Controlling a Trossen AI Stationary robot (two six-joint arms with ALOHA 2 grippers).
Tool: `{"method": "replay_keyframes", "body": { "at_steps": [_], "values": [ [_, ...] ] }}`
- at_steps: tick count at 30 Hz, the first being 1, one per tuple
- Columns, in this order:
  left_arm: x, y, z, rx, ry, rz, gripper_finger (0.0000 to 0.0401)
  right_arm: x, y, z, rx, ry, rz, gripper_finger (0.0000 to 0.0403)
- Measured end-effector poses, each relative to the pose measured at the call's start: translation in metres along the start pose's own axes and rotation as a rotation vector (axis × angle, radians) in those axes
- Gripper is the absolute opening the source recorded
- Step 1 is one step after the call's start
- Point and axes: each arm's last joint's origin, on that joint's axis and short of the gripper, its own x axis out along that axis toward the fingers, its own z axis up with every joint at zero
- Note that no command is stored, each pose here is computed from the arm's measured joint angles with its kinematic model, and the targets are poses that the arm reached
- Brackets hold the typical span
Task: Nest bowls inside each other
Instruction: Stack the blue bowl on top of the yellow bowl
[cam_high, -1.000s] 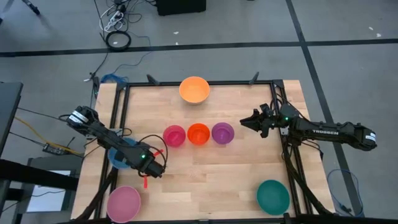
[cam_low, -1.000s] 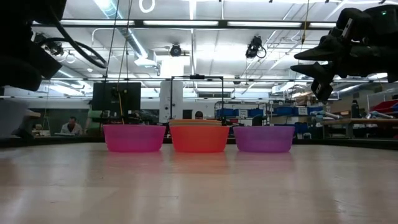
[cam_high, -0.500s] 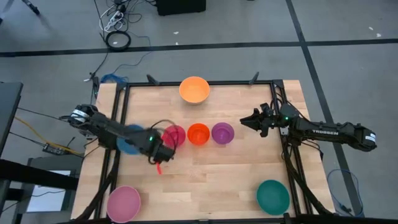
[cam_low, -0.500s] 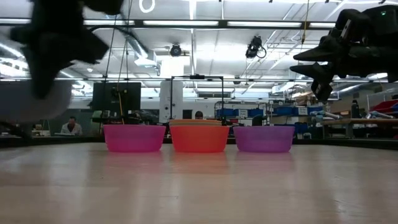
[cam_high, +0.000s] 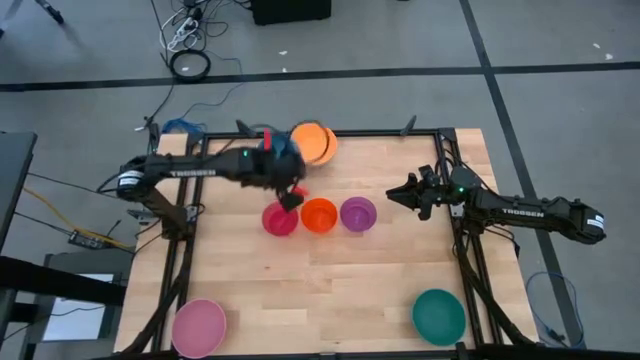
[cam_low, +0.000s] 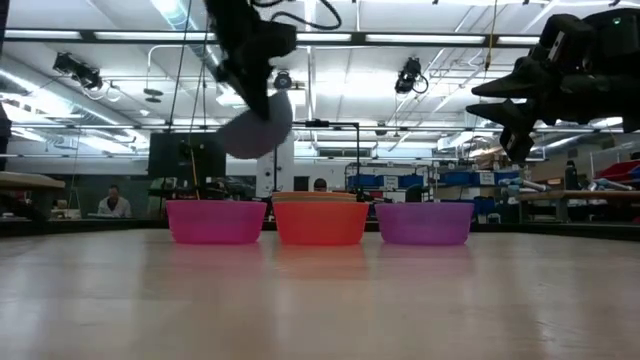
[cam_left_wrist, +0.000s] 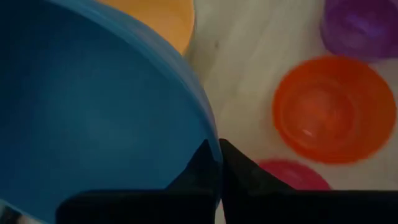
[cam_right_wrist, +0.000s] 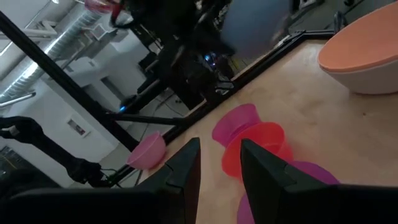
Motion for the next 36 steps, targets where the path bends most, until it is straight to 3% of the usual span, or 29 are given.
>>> {"method": "replay_keyframes", "body": {
  "at_steps": [5, 13, 25, 36],
  "values": [
    [0.034, 0.032, 0.013, 0.063, 0.026, -0.059, 0.0006, 0.000, 0.000, 0.000, -0.007, 0.002, 0.002, 0.0103],
    [0.092, 0.042, 0.034, 0.192, 0.104, -0.119, 0.0006, 0.000, 0.000, 0.000, -0.018, 0.002, 0.000, 0.0103],
    [0.090, 0.040, 0.108, 0.321, -0.027, -0.148, 0.0006, 0.000, -0.001, -0.001, -0.021, 0.008, -0.003, 0.0103],
    [0.142, 0.030, 0.117, 0.370, 0.017, -0.212, 0.0007, 0.000, 0.000, -0.001, -0.023, 0.012, 0.004, 0.0103]
  ]
}}
